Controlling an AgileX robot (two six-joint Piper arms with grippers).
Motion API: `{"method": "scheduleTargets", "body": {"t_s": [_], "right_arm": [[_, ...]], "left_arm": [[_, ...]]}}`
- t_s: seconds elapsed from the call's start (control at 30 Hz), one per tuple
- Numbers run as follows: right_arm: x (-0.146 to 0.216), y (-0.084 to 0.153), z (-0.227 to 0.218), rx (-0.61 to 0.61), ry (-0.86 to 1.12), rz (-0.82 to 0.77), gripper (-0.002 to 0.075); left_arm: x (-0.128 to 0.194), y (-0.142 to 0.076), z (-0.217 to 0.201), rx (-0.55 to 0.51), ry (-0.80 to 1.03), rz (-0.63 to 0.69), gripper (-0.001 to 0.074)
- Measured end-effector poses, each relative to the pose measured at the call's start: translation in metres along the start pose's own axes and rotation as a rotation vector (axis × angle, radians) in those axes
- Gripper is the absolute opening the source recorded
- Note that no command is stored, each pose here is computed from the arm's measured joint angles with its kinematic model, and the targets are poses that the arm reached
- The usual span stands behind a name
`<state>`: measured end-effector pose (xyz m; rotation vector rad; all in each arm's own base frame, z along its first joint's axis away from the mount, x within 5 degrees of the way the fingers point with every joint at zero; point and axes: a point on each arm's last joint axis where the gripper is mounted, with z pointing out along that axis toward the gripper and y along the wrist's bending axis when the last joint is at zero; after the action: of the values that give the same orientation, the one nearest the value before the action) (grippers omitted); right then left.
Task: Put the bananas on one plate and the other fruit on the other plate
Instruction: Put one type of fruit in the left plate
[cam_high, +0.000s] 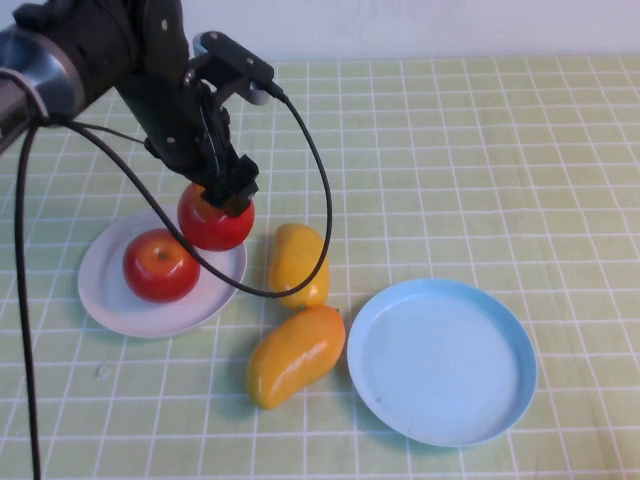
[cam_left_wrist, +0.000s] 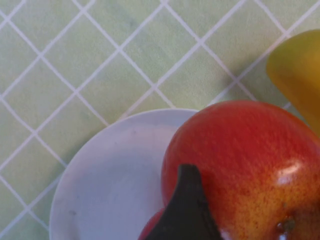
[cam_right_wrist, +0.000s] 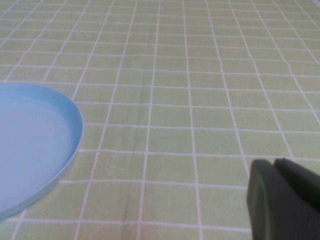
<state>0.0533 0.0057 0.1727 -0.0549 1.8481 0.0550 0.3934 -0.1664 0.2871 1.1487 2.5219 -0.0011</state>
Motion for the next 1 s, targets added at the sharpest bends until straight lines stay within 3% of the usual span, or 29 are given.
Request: {"method": "scheduleTargets", "body": {"t_s": [0.2,0.57,0.63,0.8,1.0], "right_arm": [[0.0,0.0,0.0,0.0,0.0,0.0,-0.0016],[0.0,0.0,0.0,0.0,0.0,0.0,-0.0016],[0.0,0.0,0.0,0.0,0.0,0.0,-0.0016],[0.0,0.0,0.0,0.0,0.0,0.0,-0.0016],[0.0,0.0,0.0,0.0,0.0,0.0,-0.0017]], "left_arm": [[0.001,-0.001,0.021,0.031,0.044,-0.007,0.0505],[0.01,0.003,0.021,0.027,0.13,-0.001,0.0505],[0.011,0.003,0.021,0.029,0.135,-0.002,0.0524],[0.011,0.003,0.021,0.029,0.141,-0.022,0.0654],[0.013,0.007,0.017,-0.017,0.154,-0.013,0.0668]]}}
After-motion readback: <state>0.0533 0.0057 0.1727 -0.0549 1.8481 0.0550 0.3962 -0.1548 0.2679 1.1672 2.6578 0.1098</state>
